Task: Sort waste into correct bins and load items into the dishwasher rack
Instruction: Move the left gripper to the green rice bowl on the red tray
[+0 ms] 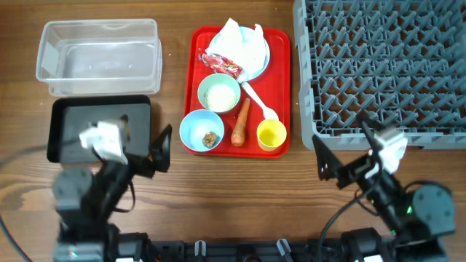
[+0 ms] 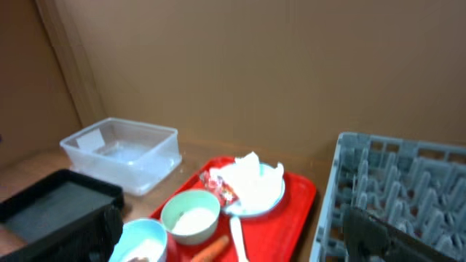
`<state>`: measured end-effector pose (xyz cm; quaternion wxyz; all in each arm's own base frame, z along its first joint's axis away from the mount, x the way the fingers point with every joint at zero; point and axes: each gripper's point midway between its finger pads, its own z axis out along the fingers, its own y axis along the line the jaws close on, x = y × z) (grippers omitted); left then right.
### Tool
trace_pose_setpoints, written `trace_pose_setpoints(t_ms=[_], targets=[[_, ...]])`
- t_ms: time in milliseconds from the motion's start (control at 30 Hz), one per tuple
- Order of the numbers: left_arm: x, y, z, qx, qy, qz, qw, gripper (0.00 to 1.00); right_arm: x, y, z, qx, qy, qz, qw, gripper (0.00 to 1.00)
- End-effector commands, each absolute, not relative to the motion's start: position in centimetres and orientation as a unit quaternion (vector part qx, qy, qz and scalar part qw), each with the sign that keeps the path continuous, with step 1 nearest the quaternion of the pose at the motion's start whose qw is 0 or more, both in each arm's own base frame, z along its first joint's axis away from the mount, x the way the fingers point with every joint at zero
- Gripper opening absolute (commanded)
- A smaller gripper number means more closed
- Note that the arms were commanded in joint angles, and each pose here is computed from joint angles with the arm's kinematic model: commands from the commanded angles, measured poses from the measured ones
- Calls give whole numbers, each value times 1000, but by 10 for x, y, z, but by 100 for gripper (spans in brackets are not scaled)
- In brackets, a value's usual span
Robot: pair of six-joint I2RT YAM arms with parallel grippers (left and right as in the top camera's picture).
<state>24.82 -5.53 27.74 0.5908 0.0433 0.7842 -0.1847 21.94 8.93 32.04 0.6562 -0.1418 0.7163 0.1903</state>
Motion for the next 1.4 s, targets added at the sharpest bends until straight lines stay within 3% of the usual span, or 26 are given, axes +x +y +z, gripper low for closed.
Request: trace_pose_setpoints(t_ms=[0,167,367,700,1000,1200,1367], targets=[[266,-56,318,36,812,-193,549,100,231,93,345,-137,748,201,618,100],[294,-55,319,7,877,-201,437,100,253,102,350,-133,809,214,531,100],[329,-70,292,13,928,-208,309,100,280,110,324,-117,886,224,388,100],[401,-98,199,18,951,-218,217,100,347,123,262,-56,924,244,287,100],[420,-139,142,41,953,-250,166,99,370,113,243,-100,929,186,304,100],[422,-166,114,81,972,-120,185,99,371,112,245,-99,928,183,308,100],[417,-200,113,131,965,-49,220,92,371,112,245,-98,928,184,307,99]])
